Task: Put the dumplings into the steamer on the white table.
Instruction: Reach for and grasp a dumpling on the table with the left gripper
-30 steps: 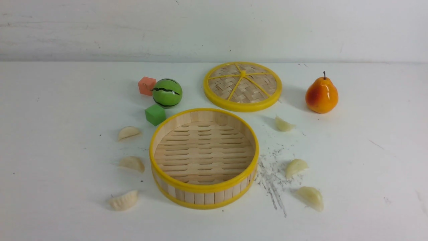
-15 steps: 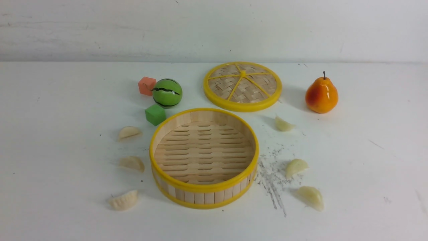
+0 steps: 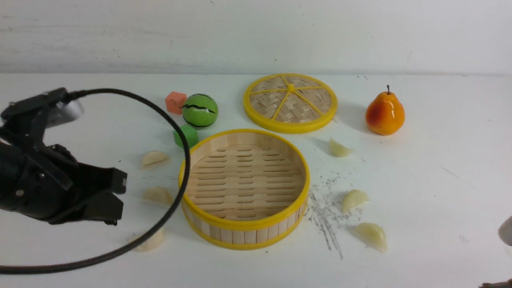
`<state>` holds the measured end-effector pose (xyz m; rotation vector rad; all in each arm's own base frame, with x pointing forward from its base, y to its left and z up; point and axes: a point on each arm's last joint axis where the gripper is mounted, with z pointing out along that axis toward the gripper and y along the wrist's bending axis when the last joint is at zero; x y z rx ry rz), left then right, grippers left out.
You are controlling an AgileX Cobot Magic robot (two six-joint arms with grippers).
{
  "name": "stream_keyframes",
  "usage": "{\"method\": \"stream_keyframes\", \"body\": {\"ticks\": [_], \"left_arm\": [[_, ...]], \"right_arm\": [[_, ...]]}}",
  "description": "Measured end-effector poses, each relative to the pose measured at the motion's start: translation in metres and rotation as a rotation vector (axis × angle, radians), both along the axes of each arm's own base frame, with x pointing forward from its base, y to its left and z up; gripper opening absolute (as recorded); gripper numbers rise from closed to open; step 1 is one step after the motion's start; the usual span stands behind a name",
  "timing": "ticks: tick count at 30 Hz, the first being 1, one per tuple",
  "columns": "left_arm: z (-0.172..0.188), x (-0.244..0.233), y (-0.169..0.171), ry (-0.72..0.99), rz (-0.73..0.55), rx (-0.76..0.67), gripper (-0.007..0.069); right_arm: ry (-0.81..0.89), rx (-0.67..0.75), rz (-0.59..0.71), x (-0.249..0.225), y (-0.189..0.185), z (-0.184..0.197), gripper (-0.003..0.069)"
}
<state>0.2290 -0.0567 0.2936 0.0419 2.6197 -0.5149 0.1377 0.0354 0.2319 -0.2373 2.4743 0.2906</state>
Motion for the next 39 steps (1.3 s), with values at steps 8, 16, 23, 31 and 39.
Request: {"method": "stream_keyframes", "body": {"ticks": [8,16,23,31,39], "left_arm": [[-0.05,0.04,-0.002,-0.03,-0.324,0.207,0.0221],[-0.109,0.078,0.0,-0.066,-0.449,0.335,0.0413],[-0.132,0.088,-0.003,-0.023,-0.47,0.321,0.0338],[-0.14,0.088,-0.008,0.025,-0.464,0.233,0.0195],[-0.129,0.082,-0.012,0.145,-0.283,0.098,0.0195]], "right_arm": [[-0.081,0.07,0.168,0.004,0.019,0.004,-0.001],[-0.096,0.114,0.185,0.005,0.022,0.006,-0.0004],[-0.09,0.116,0.2,0.004,0.023,0.006,-0.0002],[-0.086,0.119,0.202,0.004,0.024,0.006,-0.0001],[-0.087,0.119,0.201,0.004,0.024,0.006,0.0003]]}}
